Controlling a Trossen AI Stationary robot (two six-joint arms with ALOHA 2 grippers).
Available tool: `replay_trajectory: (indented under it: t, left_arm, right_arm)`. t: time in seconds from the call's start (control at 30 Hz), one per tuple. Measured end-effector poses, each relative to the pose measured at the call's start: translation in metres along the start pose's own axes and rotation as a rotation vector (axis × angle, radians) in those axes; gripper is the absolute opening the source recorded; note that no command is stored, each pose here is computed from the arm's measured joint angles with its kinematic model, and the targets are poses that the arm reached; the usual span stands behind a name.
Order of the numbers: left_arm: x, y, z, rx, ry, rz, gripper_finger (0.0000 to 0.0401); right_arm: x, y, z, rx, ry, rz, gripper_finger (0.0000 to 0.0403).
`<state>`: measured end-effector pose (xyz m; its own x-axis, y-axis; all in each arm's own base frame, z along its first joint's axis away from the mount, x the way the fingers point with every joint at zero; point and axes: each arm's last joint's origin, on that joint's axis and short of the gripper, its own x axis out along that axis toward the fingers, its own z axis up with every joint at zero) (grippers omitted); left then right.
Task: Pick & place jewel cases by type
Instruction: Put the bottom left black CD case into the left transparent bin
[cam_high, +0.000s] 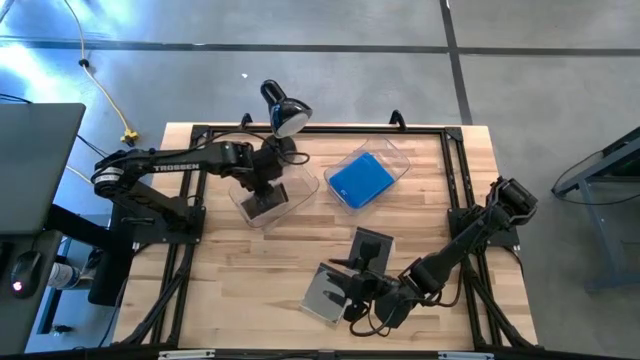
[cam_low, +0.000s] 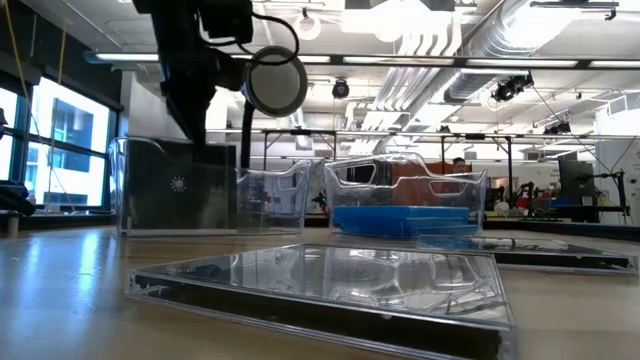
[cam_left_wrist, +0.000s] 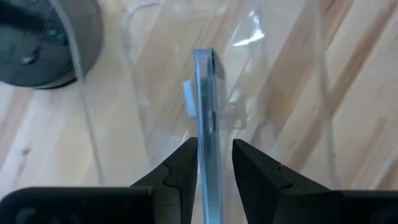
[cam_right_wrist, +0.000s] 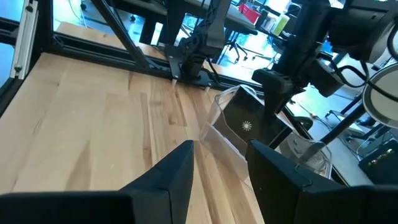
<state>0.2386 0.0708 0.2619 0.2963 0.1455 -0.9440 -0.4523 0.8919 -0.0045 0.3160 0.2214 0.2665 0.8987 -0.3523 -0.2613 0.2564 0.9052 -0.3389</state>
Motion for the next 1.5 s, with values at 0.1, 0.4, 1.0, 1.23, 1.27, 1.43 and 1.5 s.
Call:
replay_trajectory:
  t: [0.1,0.4,1.0,1.23,1.27,1.43,1.5]
  left_arm:
    - [0.000,0.001,-0.003,0.020,0.028,0.018,0.0097]
    - [0.000,0.001,-0.003,0.074,0.034,0.019,0.0030]
    - [0.000,0.000,-0.003,0.071,0.035,-0.028,0.0133]
    - [0.000,0.000,-0.003,0.071,0.035,-0.024,0.0137]
    - [0.000,0.000,-0.003,0.071,0.035,-0.025,0.0137]
    - [0.000,0.000,-0.003,0.094,0.034,-0.021,0.0137]
    - [0.000,0.000,-0.003,0.098,0.033,0.002,0.0137]
  right_arm:
    - [0.000,0.000,0.000,-0.003,0.000,0.000,0.0140]
    - [0.000,0.000,0.000,-0.003,-0.001,-0.001,0.0140]
    - [0.002,-0.001,0.000,-0.004,0.001,-0.006,0.0140]
    - [0.004,-0.003,0.000,0.000,0.004,-0.004,0.0140]
    - [0.004,-0.003,0.000,0.001,0.005,0.002,0.0140]
    - [0.009,-0.005,0.000,0.020,0.015,0.057,0.0140]
    - [0.011,-0.006,0.000,0.032,0.019,0.067,0.0140]
